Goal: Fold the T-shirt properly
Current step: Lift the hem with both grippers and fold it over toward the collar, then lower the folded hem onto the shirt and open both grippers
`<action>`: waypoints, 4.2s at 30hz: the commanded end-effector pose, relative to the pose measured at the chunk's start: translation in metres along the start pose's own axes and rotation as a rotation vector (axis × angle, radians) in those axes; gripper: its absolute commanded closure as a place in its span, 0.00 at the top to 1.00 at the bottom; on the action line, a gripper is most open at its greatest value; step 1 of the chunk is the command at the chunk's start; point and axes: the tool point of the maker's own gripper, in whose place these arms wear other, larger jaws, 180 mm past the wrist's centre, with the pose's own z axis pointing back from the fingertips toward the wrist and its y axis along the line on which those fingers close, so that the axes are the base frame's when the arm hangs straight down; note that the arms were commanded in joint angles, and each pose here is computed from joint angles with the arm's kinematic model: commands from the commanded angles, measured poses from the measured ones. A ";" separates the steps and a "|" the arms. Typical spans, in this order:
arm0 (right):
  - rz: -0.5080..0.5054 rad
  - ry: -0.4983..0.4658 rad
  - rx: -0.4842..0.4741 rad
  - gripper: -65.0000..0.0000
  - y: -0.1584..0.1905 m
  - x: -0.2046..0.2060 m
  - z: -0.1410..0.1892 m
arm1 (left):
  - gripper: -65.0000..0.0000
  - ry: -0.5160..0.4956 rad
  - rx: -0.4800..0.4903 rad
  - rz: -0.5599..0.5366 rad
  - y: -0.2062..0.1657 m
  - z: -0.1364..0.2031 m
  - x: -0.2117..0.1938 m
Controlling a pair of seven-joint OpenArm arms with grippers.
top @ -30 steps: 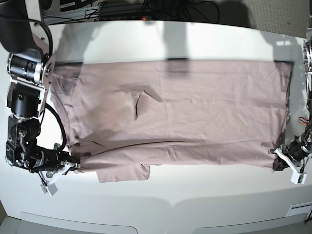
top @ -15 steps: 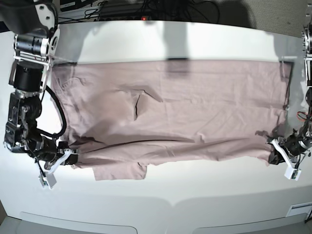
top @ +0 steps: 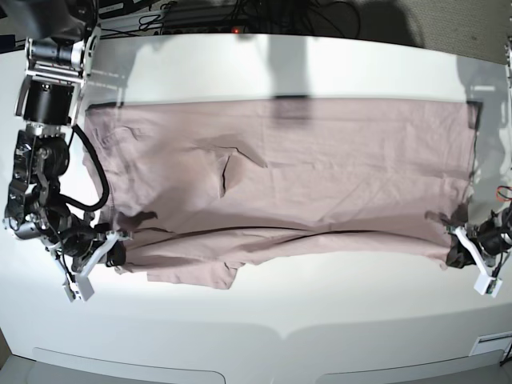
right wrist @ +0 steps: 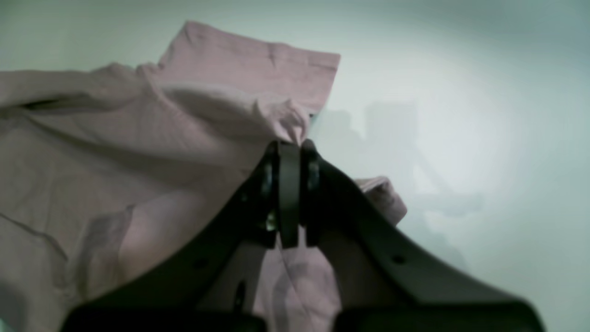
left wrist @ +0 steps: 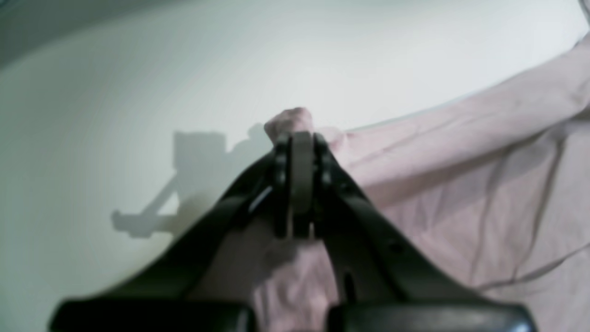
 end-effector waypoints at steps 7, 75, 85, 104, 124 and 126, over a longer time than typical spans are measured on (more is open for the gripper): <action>0.078 -0.076 -0.024 0.00 0.005 0.017 0.017 | 0.00 -0.059 -0.002 -0.068 -0.003 0.016 0.018; 0.228 -0.065 -0.147 0.00 0.015 -0.030 0.103 | 0.00 0.099 0.029 -0.215 -0.055 0.100 -0.013; 0.260 -0.072 -0.169 0.00 0.019 -0.030 0.118 | 0.00 0.216 0.056 -0.219 -0.052 0.104 -0.052; 0.275 0.111 -0.115 0.00 0.046 -0.097 0.131 | 0.00 0.295 0.066 -0.210 -0.057 0.113 -0.102; 0.257 0.258 -0.092 0.00 0.053 -0.139 0.140 | 0.00 0.324 0.096 -0.189 -0.052 0.115 -0.107; 0.238 0.272 -0.086 0.00 0.051 -0.146 0.139 | 0.00 0.321 0.098 -0.191 -0.052 0.115 -0.107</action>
